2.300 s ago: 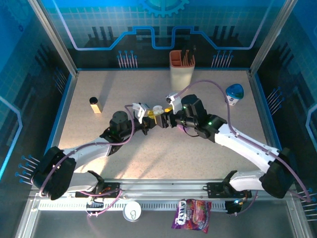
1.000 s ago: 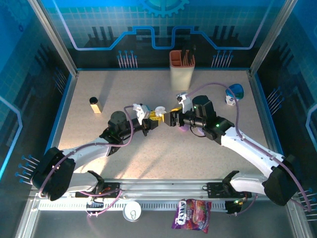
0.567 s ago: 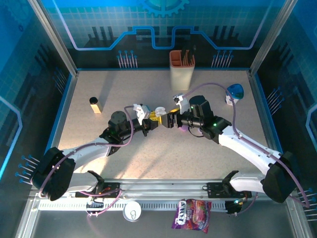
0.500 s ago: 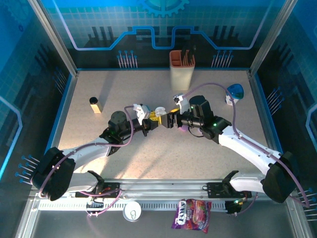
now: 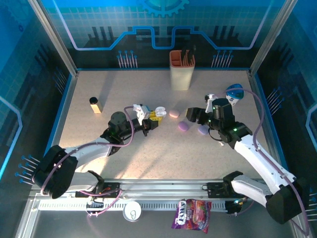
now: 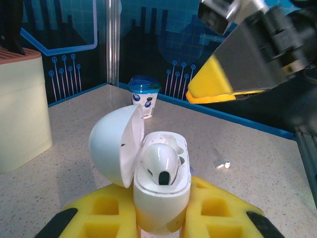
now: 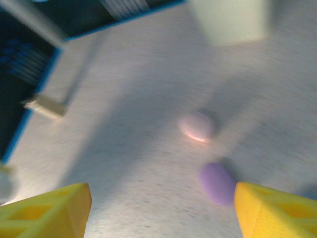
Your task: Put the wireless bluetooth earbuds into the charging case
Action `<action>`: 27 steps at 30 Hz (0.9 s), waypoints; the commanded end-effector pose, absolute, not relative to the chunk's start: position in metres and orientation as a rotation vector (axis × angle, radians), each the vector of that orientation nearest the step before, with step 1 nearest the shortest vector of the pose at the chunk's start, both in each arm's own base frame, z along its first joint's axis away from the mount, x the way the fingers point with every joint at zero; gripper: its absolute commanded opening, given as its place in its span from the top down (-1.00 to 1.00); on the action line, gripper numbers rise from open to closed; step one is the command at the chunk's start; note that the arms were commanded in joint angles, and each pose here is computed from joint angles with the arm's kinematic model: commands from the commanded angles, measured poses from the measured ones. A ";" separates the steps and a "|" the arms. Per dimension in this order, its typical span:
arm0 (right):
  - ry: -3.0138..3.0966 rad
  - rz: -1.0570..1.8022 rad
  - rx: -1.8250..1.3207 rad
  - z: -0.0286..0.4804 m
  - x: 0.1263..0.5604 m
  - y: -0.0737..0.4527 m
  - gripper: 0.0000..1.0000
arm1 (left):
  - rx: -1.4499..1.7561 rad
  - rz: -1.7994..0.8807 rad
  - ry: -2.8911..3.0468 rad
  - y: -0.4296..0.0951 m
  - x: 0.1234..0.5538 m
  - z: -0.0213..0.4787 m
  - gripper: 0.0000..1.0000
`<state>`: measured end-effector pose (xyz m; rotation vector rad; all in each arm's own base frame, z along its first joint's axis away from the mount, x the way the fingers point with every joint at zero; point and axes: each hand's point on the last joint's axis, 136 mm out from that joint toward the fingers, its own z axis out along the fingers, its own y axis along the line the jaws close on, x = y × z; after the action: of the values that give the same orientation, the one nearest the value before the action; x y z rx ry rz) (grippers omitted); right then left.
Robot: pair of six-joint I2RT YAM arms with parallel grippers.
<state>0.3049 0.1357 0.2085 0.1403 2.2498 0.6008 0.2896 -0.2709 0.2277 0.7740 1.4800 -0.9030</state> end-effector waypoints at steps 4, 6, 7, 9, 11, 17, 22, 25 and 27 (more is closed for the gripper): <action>2.478 0.149 0.891 0.112 0.246 0.019 -0.48 | 0.812 -0.936 1.421 -0.277 0.287 0.234 1.00; 2.473 0.125 1.045 0.094 0.232 0.004 -0.44 | 0.813 -0.942 1.421 -0.278 0.287 0.234 1.00; 2.468 0.126 1.101 0.087 0.228 0.000 -0.41 | 0.814 -0.945 1.420 -0.278 0.287 0.233 1.00; 2.461 0.156 1.190 0.073 0.222 -0.004 -0.37 | 0.812 -0.949 1.422 -0.278 0.287 0.232 1.00; 2.453 0.216 1.235 0.063 0.222 -0.002 -0.35 | 0.811 -0.952 1.422 -0.279 0.288 0.232 1.00; 2.447 0.294 1.316 0.045 0.225 -0.002 -0.27 | 0.801 -0.946 1.428 -0.278 0.289 0.231 1.00; 2.449 0.292 1.306 0.041 0.231 -0.004 -0.12 | 0.802 -0.938 1.429 -0.277 0.289 0.230 1.00; 2.459 0.304 1.311 0.037 0.233 -0.005 -0.12 | 0.803 -0.941 1.431 -0.277 0.289 0.230 1.00; 2.466 0.308 1.308 0.035 0.235 -0.005 -0.12 | 0.805 -0.943 1.430 -0.277 0.288 0.231 1.00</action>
<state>0.2327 -0.0036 0.0398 1.2980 2.4669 0.2862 0.2893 -0.2766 0.2211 0.8016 1.4677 -0.9313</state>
